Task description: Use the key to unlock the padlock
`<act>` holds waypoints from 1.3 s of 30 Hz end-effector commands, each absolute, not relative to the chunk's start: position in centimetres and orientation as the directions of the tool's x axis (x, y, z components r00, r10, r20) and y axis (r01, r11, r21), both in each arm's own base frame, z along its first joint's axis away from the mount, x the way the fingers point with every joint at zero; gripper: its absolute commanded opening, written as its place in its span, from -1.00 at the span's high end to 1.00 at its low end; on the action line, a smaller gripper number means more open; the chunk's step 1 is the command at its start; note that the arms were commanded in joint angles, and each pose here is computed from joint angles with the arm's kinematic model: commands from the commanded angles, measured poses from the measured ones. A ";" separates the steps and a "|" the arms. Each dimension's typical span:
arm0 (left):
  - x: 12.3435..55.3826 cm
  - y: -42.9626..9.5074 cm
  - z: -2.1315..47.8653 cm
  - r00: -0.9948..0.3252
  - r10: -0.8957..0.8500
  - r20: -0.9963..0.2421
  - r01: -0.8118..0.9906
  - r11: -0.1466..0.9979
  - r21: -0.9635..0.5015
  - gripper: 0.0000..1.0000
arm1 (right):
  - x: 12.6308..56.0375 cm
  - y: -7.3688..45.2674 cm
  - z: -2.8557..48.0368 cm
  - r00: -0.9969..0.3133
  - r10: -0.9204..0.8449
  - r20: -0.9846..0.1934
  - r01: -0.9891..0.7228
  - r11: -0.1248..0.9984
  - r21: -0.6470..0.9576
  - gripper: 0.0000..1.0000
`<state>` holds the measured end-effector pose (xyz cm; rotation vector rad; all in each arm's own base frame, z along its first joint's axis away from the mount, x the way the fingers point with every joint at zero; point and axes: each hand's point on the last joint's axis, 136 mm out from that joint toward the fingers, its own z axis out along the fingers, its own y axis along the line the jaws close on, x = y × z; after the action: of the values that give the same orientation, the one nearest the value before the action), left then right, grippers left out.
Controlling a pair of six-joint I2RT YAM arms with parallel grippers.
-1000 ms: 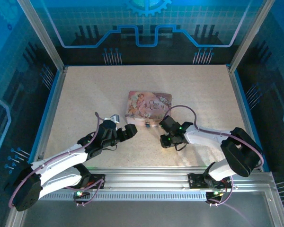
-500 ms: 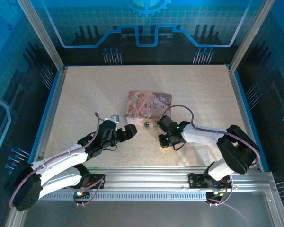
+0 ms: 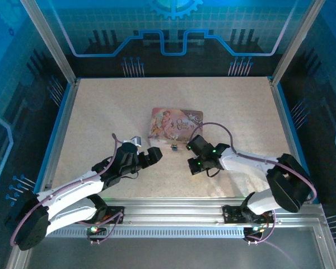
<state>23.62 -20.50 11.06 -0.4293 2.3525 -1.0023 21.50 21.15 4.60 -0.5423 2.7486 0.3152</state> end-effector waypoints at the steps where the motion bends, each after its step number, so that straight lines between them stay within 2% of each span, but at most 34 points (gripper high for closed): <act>1: 23.4 -21.6 12.8 -0.814 -0.500 -0.297 -0.083 0.605 -0.792 -0.92 | 22.3 22.3 8.3 -0.768 -0.427 -0.477 -0.541 0.832 0.124 1.00; 6: 23.3 -22.8 15.1 -0.830 -0.482 -0.280 -0.045 0.558 -0.829 -0.91 | 22.5 23.8 12.9 -0.584 -0.501 -0.639 -0.696 0.714 0.076 1.00; 11: 23.2 -23.5 17.1 -0.835 -0.463 -0.297 0.017 0.519 -0.855 -0.88 | 21.7 25.0 17.3 -0.301 -0.544 -0.783 -0.828 0.556 -0.069 1.00; 16: 22.8 -24.3 18.5 -0.844 -0.415 -0.340 0.100 0.501 -0.860 -0.83 | 19.5 25.7 19.4 0.015 -0.582 -0.813 -0.894 0.356 -0.272 1.00; 19: 22.7 -24.8 19.2 -0.848 -0.390 -0.360 0.147 0.480 -0.865 -0.78 | 18.3 25.9 20.0 0.152 -0.584 -0.797 -0.889 0.271 -0.369 1.00; 25: 22.1 -26.1 21.3 -0.848 -0.345 -0.401 0.253 0.402 -0.880 -0.63 | 17.2 26.3 19.9 0.273 -0.618 -0.737 -0.862 0.182 -0.472 1.00; 29: 21.7 -27.0 22.3 -0.856 -0.309 -0.415 0.303 0.350 -0.886 -0.49 | 17.1 26.7 19.7 0.303 -0.638 -0.708 -0.851 0.153 -0.502 1.00; 34: 21.2 -27.9 22.2 -0.863 -0.255 -0.436 0.341 0.344 -0.875 -0.27 | 17.1 27.3 19.6 0.317 -0.656 -0.685 -0.850 0.123 -0.512 1.00; 39: 20.7 -28.8 21.7 -0.865 -0.200 -0.460 0.368 0.369 -0.854 -0.16 | 17.2 27.7 19.3 0.322 -0.672 -0.667 -0.853 0.099 -0.512 1.00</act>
<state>21.08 -27.76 19.65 0.0265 2.1921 -1.4976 17.09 27.01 17.66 -1.6245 1.4593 0.2524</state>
